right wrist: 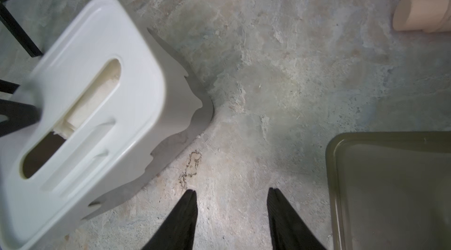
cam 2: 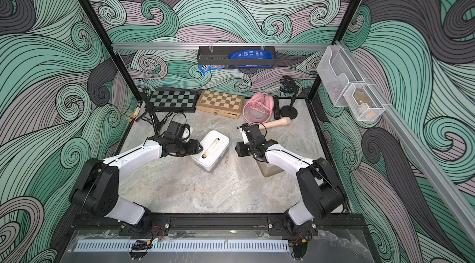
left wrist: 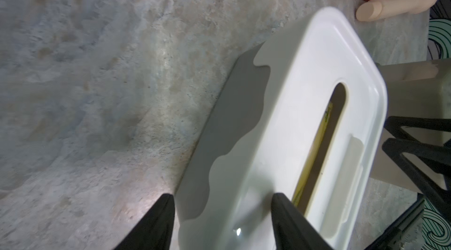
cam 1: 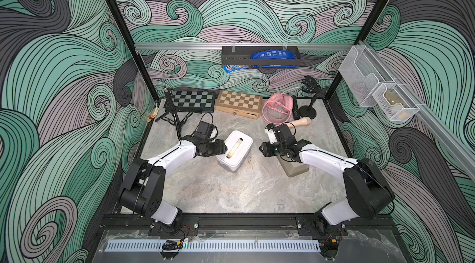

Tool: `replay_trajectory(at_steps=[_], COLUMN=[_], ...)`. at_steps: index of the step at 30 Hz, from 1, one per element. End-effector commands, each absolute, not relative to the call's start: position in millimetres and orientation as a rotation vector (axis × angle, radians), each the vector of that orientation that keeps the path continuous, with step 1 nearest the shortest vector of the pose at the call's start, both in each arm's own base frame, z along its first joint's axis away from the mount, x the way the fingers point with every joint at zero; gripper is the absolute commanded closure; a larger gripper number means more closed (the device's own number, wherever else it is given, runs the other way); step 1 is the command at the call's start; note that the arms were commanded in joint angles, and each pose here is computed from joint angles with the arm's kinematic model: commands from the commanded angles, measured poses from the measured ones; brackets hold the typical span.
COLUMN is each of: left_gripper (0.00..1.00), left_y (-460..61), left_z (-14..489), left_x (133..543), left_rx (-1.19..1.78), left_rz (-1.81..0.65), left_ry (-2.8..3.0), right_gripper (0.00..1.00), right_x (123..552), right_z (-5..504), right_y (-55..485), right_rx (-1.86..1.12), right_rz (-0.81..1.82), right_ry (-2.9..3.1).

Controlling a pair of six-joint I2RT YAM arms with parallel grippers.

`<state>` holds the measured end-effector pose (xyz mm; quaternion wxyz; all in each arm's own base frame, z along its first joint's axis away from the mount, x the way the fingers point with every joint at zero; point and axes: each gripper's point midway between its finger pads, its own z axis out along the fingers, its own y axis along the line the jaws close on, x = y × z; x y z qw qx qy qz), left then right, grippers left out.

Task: Put the tissue paper into the tissue box
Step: Pull the paper towel from the tissue box, then adjust the tissue box at the center of the board.

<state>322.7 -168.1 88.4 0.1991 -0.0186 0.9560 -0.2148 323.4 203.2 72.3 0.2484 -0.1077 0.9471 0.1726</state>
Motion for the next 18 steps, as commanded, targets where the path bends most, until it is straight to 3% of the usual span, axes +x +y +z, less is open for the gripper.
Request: replay_trajectory(at_steps=[1,8,12,18], left_gripper=[0.34,0.33,0.33,0.35], left_y=[-153.4,-116.5,-101.0,-117.5], left_z=[113.0,118.9,92.3,49.4], left_x=[328.6,330.1,325.5,297.9], left_rx=[-0.096,-0.224,-0.281,-0.277], left_rz=[-0.532,-0.424,-0.413,-0.497], left_ry=[2.630,2.568,2.611,2.771], right_gripper=[0.49,0.47,0.46,0.45], right_x=[321.1,341.5,349.1,365.6], right_z=[59.8,54.1,52.1,65.4], right_y=[207.6,223.0,234.8,250.3], right_rx=[-0.333,-0.425,-0.464,-0.500], right_rz=[0.450,0.396,0.396,0.403], right_ry=[2.654,2.653,2.646,2.594])
